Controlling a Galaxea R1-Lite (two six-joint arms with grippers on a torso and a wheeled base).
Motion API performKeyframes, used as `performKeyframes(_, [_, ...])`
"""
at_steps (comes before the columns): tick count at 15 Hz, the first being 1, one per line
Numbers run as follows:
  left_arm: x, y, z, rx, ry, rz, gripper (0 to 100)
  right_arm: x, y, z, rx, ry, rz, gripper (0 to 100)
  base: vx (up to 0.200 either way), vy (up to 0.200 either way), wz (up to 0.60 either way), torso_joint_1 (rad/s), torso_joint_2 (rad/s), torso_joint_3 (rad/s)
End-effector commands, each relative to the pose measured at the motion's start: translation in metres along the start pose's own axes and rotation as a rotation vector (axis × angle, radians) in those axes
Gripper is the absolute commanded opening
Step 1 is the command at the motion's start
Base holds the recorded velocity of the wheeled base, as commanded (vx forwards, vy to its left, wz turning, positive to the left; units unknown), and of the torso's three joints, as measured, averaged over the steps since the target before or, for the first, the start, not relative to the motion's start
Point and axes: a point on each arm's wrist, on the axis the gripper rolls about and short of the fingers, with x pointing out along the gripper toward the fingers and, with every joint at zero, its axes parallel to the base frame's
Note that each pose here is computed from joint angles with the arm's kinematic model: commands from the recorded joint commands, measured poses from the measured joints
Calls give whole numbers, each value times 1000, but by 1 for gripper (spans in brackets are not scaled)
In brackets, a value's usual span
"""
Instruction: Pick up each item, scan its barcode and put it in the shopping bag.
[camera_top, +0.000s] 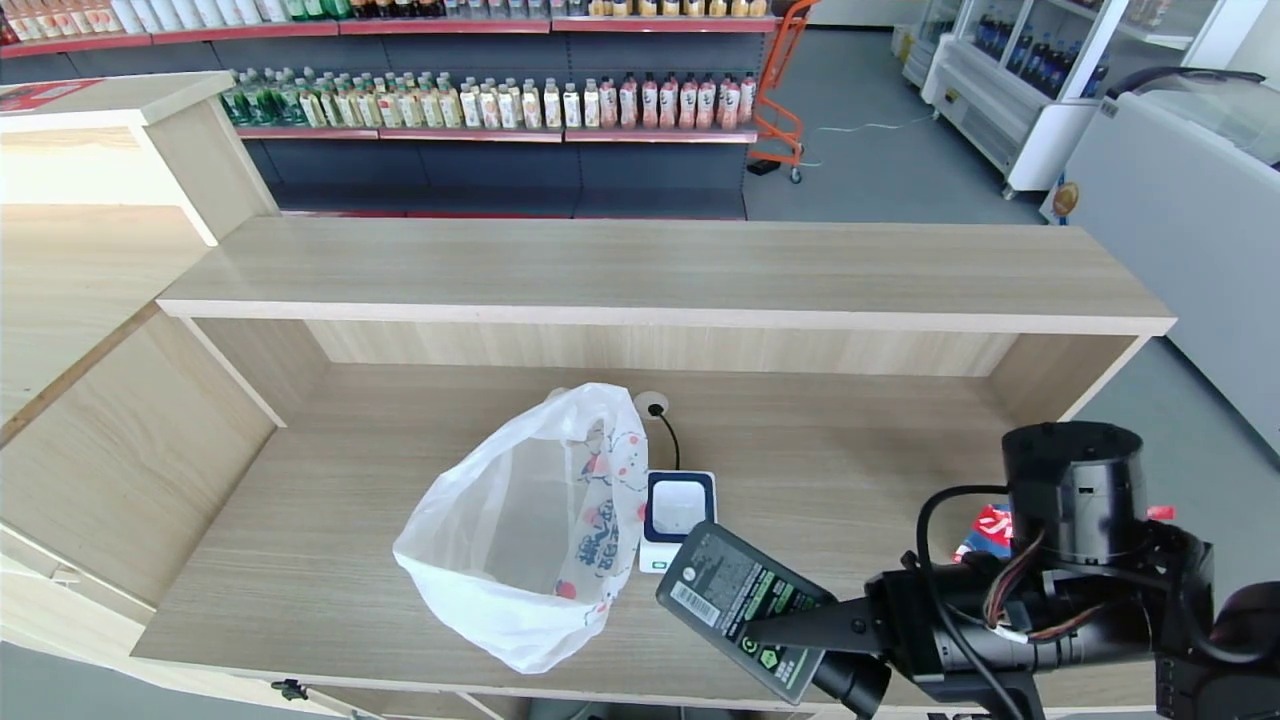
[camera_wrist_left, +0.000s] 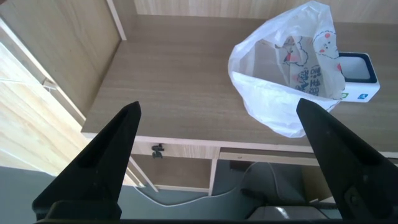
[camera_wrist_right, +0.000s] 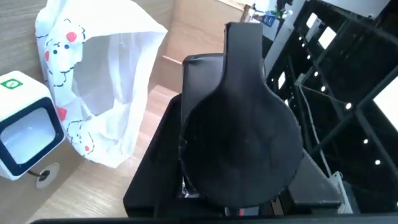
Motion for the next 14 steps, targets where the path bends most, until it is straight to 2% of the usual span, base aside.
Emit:
performKeyframes(1, [0, 0, 0, 0, 0, 0, 100, 11, -7, -2, -29, -22, -36, 0, 0, 0, 0, 0, 0, 0])
performKeyframes(4, [0, 0, 0, 0, 0, 0, 100, 17, -12, 2, -51, -46, -57, 0, 0, 0, 0, 0, 0, 0])
performKeyframes(7, [0, 0, 0, 0, 0, 2, 100, 21, -15, -8, -70, -34, -71, 0, 0, 0, 0, 0, 0, 0])
performKeyframes(14, [0, 0, 0, 0, 0, 2, 100, 25, -12, -8, -57, -45, -71, 0, 0, 0, 0, 0, 0, 0])
